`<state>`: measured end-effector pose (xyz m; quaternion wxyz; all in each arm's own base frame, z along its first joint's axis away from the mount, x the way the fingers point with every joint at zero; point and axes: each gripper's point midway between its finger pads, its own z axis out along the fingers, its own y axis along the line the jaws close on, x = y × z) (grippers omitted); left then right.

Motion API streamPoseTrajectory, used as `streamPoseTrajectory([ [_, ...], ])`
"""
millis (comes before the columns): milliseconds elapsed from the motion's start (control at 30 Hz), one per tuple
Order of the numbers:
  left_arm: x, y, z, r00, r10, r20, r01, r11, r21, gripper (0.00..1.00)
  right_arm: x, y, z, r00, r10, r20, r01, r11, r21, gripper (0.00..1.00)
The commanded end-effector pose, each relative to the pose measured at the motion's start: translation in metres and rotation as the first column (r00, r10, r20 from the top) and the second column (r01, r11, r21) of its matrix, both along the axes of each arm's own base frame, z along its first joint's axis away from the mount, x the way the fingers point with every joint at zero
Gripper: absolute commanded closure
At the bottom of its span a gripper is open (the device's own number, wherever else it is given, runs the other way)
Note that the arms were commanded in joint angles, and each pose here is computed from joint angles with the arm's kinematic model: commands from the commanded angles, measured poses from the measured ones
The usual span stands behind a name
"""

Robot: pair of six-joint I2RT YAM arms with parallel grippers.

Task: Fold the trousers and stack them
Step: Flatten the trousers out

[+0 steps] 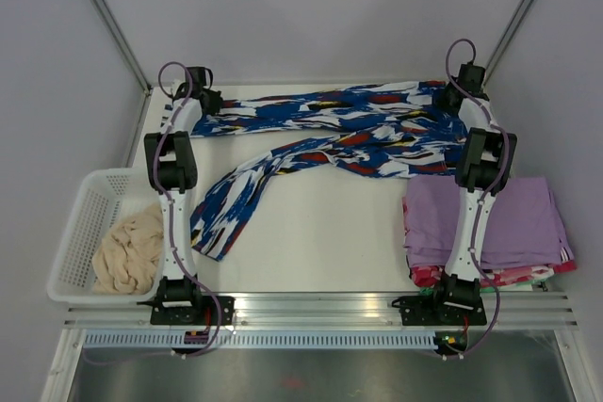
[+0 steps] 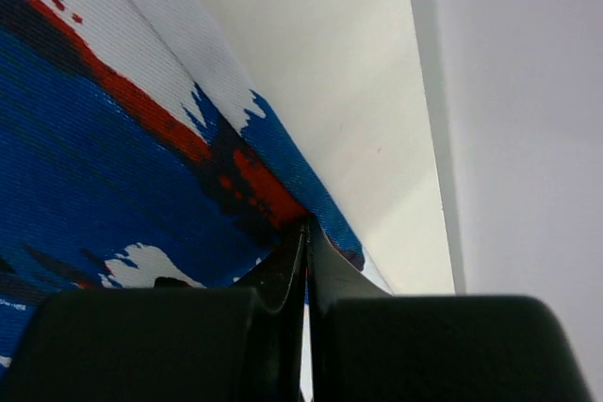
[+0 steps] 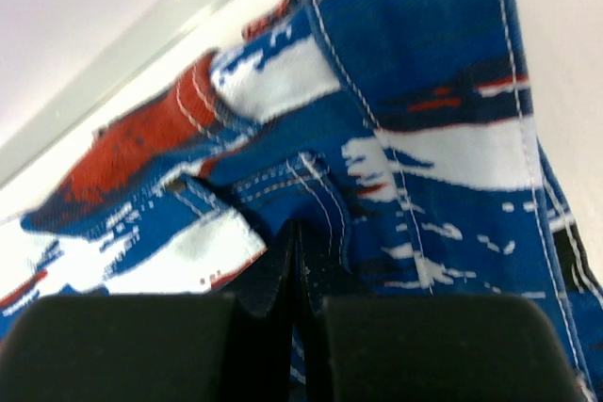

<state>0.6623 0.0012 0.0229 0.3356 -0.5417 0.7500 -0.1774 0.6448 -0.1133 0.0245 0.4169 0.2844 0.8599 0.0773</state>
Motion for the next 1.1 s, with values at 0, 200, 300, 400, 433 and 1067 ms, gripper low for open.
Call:
streamPoseTrajectory([
  [0,0.002,-0.017,-0.033,0.999,0.007,-0.033,-0.010,0.996,-0.083,0.98,-0.005,-0.050,-0.029,0.987,-0.142,-0.073,0.136,0.987,-0.084,0.93],
  [200,0.019,-0.021,-0.031,0.999,0.026,0.034,-0.022,0.992,-0.126,0.98,0.004,-0.066,-0.020,0.983,-0.184,-0.018,0.180,0.975,-0.128,0.92],
  [300,0.029,-0.020,-0.023,0.996,0.025,0.083,-0.015,0.992,-0.125,0.98,0.011,-0.071,-0.013,0.983,-0.182,0.021,0.183,0.975,-0.127,0.92],
  [400,0.039,-0.019,-0.013,0.991,0.024,0.129,-0.008,0.993,-0.122,0.98,0.019,-0.068,-0.005,0.987,-0.148,0.058,0.154,0.981,-0.115,0.92],
  [433,0.041,-0.019,-0.009,0.990,0.021,0.143,-0.004,0.993,-0.118,0.98,0.023,-0.067,-0.001,0.988,-0.134,0.077,0.142,0.983,-0.115,0.92],
  [1067,-0.105,-0.073,0.268,0.814,-0.431,0.389,0.340,0.897,0.282,0.33,-0.095,0.083,0.336,0.721,0.372,0.585,-0.329,0.926,-0.183,0.17],
])
